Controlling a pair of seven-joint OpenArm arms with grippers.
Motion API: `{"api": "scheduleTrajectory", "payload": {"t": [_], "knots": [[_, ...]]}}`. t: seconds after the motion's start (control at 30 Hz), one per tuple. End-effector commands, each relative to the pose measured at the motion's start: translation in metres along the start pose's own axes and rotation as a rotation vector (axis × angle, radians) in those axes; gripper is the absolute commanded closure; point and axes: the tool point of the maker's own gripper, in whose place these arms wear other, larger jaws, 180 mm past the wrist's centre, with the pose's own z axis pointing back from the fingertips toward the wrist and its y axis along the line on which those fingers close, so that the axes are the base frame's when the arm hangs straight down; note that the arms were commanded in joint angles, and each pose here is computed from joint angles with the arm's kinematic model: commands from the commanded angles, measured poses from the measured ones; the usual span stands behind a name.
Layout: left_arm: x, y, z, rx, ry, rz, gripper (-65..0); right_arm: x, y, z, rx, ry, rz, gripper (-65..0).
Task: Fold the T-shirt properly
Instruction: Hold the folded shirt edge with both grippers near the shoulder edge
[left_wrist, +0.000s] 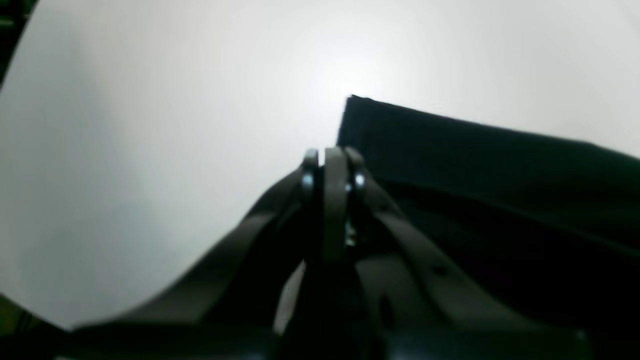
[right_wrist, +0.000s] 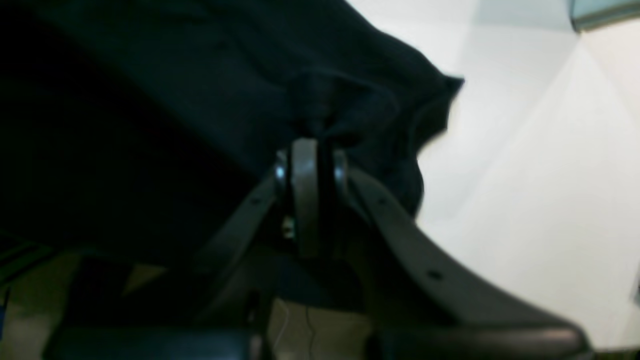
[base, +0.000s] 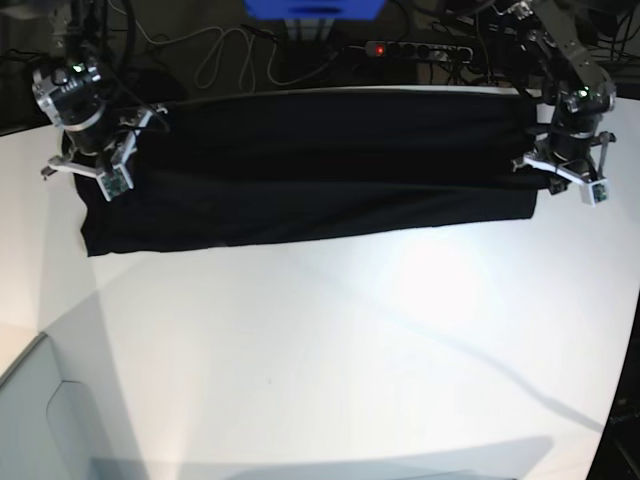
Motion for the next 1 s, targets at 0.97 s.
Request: {"api": "scheduleTrajectory", "payload": {"t": [0.97], "knots": [[-0.031,0.005,0.004,-0.002,0.065,0.013,0.0,-0.037,-0.006,-0.007,0.028,0.081,-0.02,-0.7]]}}
